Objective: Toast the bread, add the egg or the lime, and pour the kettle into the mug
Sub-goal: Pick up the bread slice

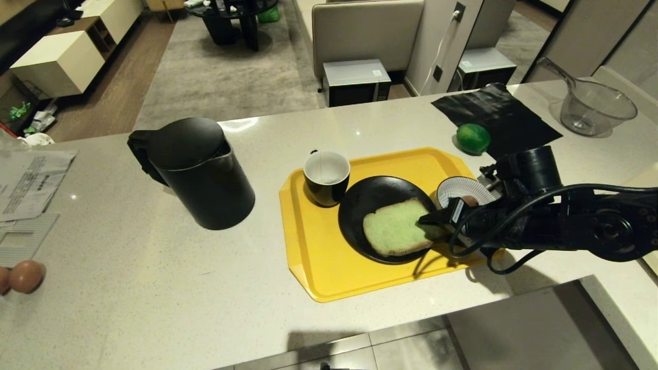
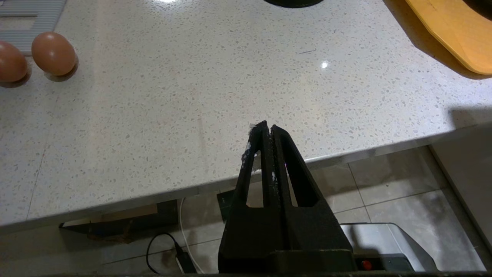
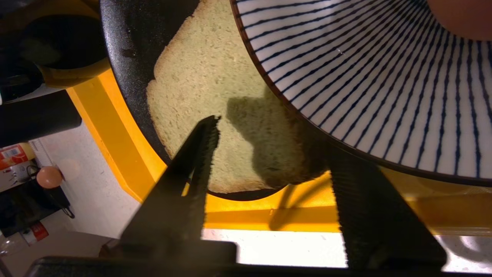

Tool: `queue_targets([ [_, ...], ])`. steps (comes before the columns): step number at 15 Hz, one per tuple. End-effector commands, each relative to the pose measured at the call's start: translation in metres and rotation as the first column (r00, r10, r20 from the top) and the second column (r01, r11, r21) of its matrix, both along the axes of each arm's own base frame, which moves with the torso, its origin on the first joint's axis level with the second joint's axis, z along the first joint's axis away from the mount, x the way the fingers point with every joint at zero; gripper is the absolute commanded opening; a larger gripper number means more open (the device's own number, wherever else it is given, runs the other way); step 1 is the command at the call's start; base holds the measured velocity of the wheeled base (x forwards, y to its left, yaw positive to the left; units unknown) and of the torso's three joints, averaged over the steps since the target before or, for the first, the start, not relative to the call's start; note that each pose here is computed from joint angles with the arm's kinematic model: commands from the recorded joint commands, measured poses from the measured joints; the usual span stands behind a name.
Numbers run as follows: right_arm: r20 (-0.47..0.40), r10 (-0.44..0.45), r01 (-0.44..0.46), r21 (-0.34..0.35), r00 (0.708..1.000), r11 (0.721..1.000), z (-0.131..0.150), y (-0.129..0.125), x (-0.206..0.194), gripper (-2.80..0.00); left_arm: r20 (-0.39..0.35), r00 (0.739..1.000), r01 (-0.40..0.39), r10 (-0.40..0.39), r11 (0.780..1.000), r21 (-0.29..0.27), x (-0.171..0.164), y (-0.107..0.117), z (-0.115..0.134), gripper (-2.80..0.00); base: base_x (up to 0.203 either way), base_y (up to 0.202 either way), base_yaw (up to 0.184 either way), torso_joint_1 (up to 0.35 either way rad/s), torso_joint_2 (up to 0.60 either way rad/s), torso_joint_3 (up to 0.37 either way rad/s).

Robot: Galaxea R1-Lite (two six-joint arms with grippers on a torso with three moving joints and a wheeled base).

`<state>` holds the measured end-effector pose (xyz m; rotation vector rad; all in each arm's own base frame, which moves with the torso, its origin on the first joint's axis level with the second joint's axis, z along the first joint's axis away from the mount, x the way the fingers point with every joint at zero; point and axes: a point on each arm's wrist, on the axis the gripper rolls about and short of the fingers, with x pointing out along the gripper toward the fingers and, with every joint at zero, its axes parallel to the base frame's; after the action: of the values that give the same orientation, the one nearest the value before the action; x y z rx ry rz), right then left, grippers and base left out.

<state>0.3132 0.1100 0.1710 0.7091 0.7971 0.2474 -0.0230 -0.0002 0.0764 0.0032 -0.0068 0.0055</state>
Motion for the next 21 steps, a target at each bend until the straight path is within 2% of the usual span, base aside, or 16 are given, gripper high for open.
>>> queue_targets([
  [1, -0.001, -0.004, 0.004, 0.004, 1.0, 1.0, 0.0, 0.0, -0.001, -2.8, 0.001, 1.0, -0.001, 0.001, 1.0, 0.0, 0.0, 0.0, 0.0, -2.8, 0.0, 0.0, 0.0, 0.0, 0.0, 0.0],
  [14, 0.029, -0.025, 0.025, 0.01, 0.999, 1.0, 0.01, -0.009, -0.005, -2.8, 0.001, 1.0, -0.001, 0.001, 1.0, 0.0, 0.0, 0.0, 0.0, -2.8, 0.0, 0.0, 0.0, 0.0, 0.0, 0.0],
  [19, 0.074, -0.009, 0.008, 0.016, 0.997, 1.0, 0.024, -0.012, -0.012, -2.8, 0.001, 1.0, -0.001, 0.001, 1.0, 0.0, 0.0, 0.0, 0.0, -2.8, 0.0, 0.0, 0.0, 0.0, 0.0, 0.0],
  [21, 0.102, 0.03, -0.034, 0.037, 0.994, 0.999, 0.034, -0.013, -0.02, -2.8, 0.001, 1.0, -0.001, 0.001, 1.0, 0.0, 0.0, 0.0, 0.0, -2.8, 0.0, 0.0, 0.0, 0.0, 0.0, 0.0],
])
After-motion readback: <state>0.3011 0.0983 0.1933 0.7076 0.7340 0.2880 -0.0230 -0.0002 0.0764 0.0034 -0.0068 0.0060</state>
